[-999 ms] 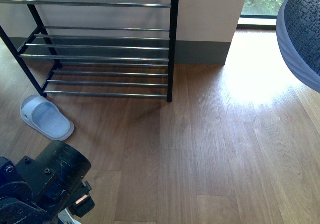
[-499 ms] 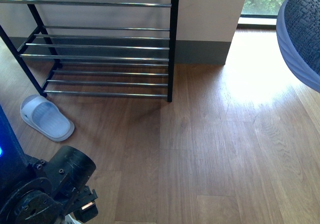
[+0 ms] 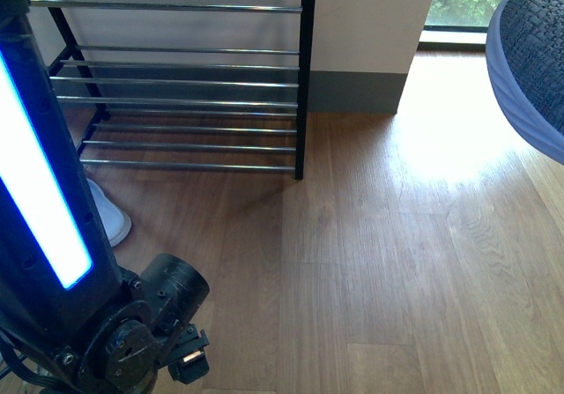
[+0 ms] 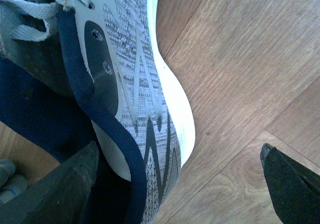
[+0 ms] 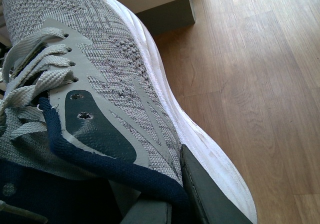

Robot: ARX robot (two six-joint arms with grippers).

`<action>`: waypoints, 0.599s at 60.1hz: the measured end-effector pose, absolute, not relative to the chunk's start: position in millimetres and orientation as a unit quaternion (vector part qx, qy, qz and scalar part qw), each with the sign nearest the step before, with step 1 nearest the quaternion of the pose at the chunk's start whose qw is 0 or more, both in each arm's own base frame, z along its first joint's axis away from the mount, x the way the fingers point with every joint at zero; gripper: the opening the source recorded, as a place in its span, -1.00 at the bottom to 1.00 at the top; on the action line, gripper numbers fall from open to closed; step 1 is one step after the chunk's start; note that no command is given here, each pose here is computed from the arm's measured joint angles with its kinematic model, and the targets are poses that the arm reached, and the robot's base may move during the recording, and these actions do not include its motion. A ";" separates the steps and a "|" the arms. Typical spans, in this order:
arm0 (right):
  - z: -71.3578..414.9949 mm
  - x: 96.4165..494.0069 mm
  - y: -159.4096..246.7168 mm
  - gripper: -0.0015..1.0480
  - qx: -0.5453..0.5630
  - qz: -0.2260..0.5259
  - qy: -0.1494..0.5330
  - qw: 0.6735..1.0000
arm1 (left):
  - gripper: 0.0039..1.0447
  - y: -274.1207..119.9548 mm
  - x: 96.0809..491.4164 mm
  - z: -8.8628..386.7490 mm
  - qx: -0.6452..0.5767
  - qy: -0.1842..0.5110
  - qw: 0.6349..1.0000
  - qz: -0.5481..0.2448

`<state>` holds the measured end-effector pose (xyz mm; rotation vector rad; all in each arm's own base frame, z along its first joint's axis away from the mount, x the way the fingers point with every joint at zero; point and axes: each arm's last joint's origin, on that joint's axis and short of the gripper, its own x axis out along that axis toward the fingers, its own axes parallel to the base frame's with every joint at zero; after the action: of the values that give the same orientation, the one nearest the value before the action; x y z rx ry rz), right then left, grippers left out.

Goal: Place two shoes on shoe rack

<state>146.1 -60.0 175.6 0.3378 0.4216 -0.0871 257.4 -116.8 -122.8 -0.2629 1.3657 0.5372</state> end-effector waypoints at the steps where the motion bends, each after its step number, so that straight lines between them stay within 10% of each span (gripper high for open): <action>1: 175.6 146.1 -60.0 -0.97 0.167 -0.043 0.208 0.963 | 0.83 -116.8 257.2 -123.6 -0.118 0.622 0.734 0.246; 24: 175.6 146.1 -60.0 -0.97 0.167 -0.043 0.208 0.963 | 0.83 -116.8 256.4 -147.4 -0.099 0.627 0.720 0.281; 36: 175.6 146.1 -60.0 -0.97 0.167 -0.043 0.208 0.963 | 0.34 -118.1 259.0 -152.9 -0.096 0.625 0.721 0.284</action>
<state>146.1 -60.0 175.6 0.3378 0.4216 -0.0871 259.0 -118.1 -152.9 -0.2113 1.3811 0.6281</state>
